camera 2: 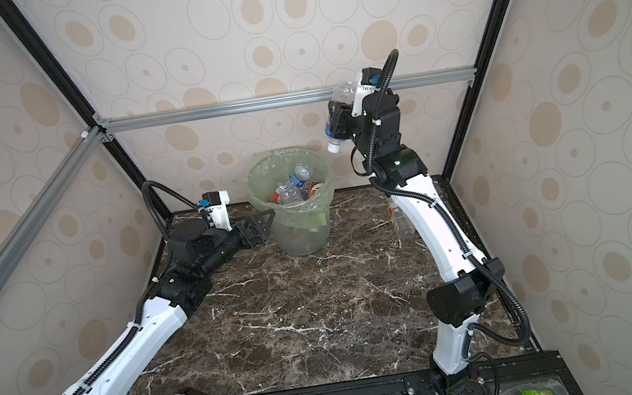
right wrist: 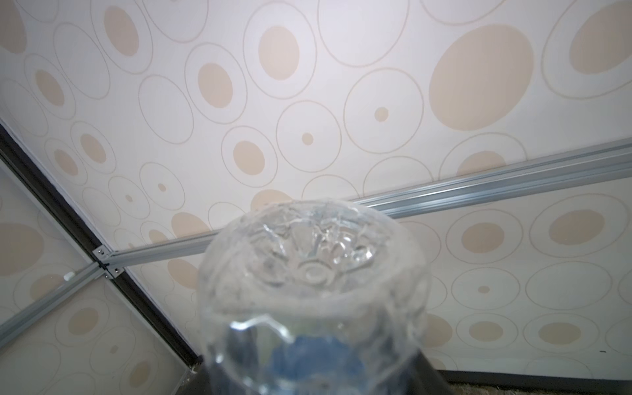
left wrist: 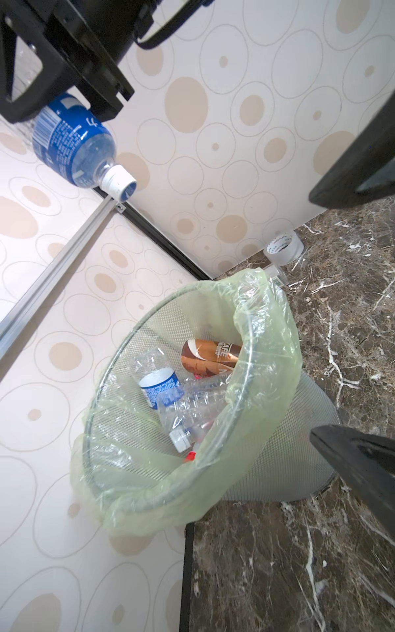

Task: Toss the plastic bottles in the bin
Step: 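Carry the Pocari Sweat bottle over the bin with the right gripper and release it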

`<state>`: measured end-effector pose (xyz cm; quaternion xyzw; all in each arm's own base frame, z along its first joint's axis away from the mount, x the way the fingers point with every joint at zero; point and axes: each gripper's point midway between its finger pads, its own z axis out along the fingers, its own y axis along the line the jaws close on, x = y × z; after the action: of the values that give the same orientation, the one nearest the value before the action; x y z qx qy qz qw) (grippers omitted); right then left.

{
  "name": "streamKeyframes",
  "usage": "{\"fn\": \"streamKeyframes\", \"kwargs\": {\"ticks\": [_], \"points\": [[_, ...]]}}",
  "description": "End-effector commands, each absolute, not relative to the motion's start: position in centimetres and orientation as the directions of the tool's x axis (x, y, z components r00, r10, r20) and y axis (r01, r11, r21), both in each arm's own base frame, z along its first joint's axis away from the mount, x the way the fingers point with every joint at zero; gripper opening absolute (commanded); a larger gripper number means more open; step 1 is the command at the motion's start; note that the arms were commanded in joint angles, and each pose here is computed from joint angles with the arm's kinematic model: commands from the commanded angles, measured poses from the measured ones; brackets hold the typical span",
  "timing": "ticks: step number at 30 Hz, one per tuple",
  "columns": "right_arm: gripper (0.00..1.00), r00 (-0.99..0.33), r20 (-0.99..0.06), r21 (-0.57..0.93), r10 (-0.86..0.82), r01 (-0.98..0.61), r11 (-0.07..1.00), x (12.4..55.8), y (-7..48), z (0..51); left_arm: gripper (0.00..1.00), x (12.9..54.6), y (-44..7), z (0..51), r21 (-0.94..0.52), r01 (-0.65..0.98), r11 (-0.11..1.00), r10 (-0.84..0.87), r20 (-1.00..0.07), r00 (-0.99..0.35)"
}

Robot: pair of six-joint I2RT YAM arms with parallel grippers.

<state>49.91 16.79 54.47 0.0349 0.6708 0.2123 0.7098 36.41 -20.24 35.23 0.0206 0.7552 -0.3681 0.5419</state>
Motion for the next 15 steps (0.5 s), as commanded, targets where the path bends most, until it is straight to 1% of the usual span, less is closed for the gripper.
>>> {"fn": "streamKeyframes", "kwargs": {"ticks": [1,3,5,8,11,13,15], "points": [[0.52,0.134,-0.907,0.348,0.4,-0.297,0.889,48.8,16.5,59.1,0.99,36.0,-19.9,36.7,-0.547,0.444,0.71,-0.388,-0.829,-0.403],[0.52,0.098,-0.906,0.364,0.413,-0.319,0.875,49.7,17.8,58.4,0.99,35.9,-19.8,36.6,-0.551,0.443,0.707,-0.391,-0.827,-0.403],[0.52,0.041,-0.911,0.372,0.41,-0.344,0.862,51.0,19.8,56.5,0.99,35.9,-19.7,36.4,-0.552,0.441,0.708,-0.392,-0.826,-0.404],[0.53,-0.088,-0.926,0.373,0.368,-0.378,0.847,53.2,24.4,51.6,0.99,35.8,-19.6,36.2,-0.552,0.439,0.709,-0.392,-0.826,-0.406],[0.58,-0.247,-0.917,0.39,0.312,-0.404,0.827,54.9,29.1,45.6,0.99,35.7,-19.5,36.0,-0.555,0.436,0.709,-0.392,-0.823,-0.41],[0.68,-0.333,-0.901,0.403,0.277,-0.413,0.817,55.6,31.2,42.2,0.99,35.5,-19.4,35.8,-0.556,0.436,0.708,-0.392,-0.822,-0.412],[0.81,-0.36,-0.896,0.403,0.259,-0.418,0.814,55.7,31.8,41.3,0.99,35.4,-19.3,35.6,-0.556,0.431,0.71,-0.393,-0.822,-0.412]]}}
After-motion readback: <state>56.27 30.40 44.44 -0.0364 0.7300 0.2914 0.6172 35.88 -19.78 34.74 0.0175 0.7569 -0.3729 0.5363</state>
